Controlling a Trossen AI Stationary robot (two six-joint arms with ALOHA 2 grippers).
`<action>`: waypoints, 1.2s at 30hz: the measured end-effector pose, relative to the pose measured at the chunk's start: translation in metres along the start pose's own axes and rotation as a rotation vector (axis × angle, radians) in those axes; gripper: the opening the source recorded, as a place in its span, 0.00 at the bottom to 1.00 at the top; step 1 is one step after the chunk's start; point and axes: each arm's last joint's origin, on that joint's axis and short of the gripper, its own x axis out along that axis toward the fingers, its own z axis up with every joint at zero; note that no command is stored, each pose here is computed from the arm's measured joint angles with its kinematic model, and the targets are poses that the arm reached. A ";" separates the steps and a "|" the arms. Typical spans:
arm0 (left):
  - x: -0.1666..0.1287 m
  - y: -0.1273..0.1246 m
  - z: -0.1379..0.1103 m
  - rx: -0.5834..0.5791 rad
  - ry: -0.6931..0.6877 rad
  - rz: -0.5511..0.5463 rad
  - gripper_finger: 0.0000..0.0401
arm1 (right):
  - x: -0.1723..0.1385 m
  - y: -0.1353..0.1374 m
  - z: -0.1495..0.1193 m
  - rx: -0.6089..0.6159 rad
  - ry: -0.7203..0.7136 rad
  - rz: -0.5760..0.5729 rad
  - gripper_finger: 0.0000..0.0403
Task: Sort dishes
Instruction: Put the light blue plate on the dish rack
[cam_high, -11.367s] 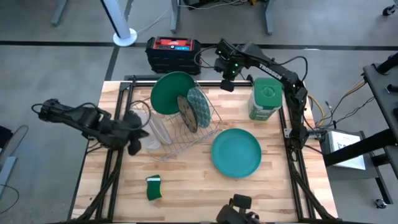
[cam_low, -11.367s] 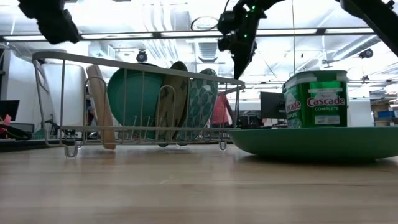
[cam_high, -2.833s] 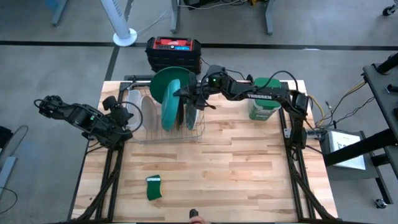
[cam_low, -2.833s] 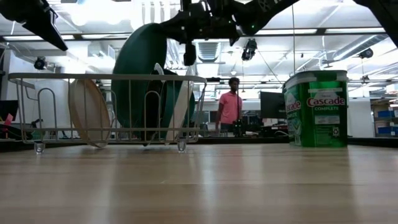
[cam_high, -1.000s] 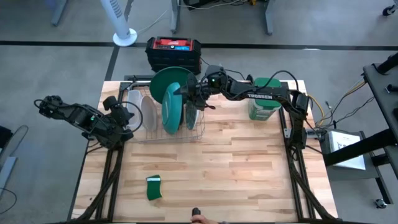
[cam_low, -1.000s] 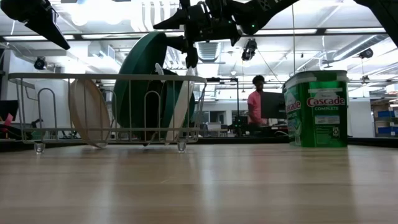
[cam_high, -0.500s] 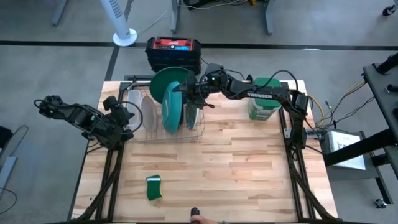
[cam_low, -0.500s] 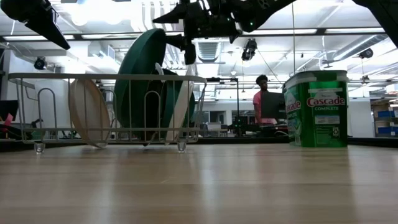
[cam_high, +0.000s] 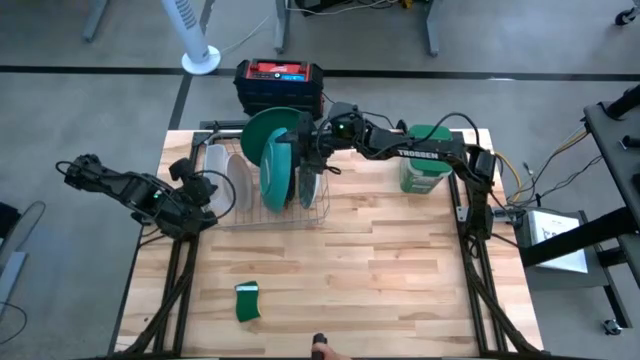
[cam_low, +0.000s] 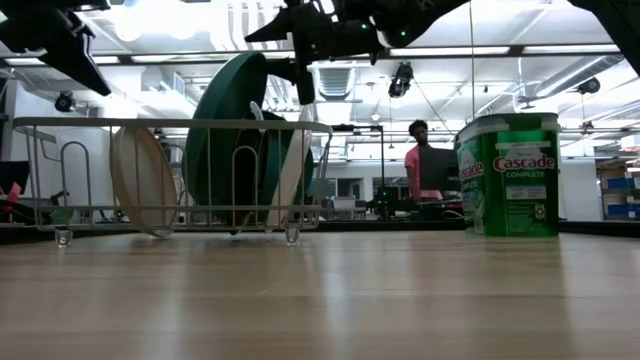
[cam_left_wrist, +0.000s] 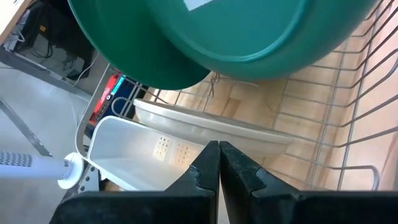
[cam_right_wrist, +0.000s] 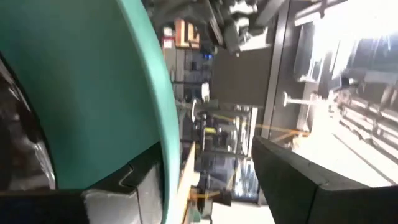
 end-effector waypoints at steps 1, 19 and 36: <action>0.000 0.000 0.000 -0.004 -0.003 -0.002 0.00 | 0.000 0.000 0.000 0.000 0.003 0.001 0.57; 0.000 0.000 0.001 -0.004 -0.016 0.008 0.00 | -0.001 -0.009 -0.002 0.152 0.037 -0.083 0.85; 0.000 0.000 0.001 -0.009 -0.019 0.004 0.00 | 0.000 0.002 -0.003 0.113 0.281 0.041 0.85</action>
